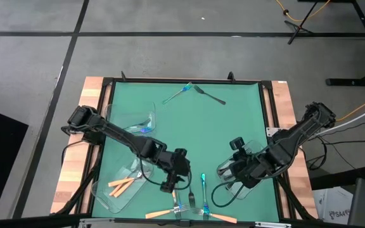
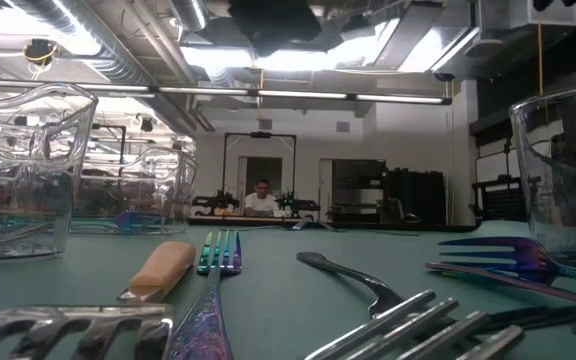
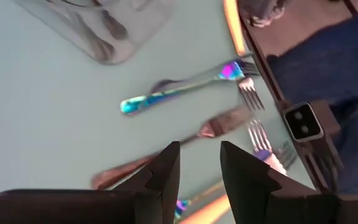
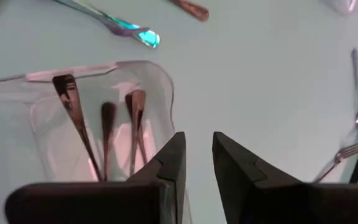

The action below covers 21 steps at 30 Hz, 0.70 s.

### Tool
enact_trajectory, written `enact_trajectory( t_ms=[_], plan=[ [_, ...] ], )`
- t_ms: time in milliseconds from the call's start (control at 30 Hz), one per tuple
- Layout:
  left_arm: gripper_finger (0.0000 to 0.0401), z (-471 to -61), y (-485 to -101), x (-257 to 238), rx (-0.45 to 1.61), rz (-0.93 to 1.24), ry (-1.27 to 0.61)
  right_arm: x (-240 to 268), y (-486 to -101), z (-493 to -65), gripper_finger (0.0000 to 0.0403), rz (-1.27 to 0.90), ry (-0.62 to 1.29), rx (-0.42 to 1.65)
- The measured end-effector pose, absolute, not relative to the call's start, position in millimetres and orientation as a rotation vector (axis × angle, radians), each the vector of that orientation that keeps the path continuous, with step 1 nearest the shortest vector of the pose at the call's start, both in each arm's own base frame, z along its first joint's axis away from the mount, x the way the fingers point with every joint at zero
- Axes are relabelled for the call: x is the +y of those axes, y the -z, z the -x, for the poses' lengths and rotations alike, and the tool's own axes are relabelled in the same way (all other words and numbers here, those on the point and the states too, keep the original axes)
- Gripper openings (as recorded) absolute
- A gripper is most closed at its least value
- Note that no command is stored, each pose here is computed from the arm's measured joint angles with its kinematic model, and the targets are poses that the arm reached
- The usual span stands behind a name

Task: Sort silverware by color (type)
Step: Put the top yellow fork into the bottom left transparent bin

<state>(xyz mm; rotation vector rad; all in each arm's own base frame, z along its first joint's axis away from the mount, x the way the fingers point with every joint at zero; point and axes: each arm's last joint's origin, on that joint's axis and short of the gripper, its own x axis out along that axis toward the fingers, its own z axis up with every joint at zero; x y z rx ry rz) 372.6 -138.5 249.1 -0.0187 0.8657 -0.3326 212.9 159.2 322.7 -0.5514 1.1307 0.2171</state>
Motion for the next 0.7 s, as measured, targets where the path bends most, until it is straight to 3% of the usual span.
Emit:
enact_trajectory(
  t_ms=[500, 700],
  plan=[
    [0.0108, -349.3, -241.6, -170.8, 0.984, -0.054, 0.408, 163.3, -324.8, -218.1, 0.0069, 0.519, -0.227, 1.068],
    [0.0108, -342.8, -235.2, -178.3, 0.972, -0.203, 0.498, 163.3, -324.8, -218.1, 0.0069, 0.519, -0.227, 1.068]
  ],
)
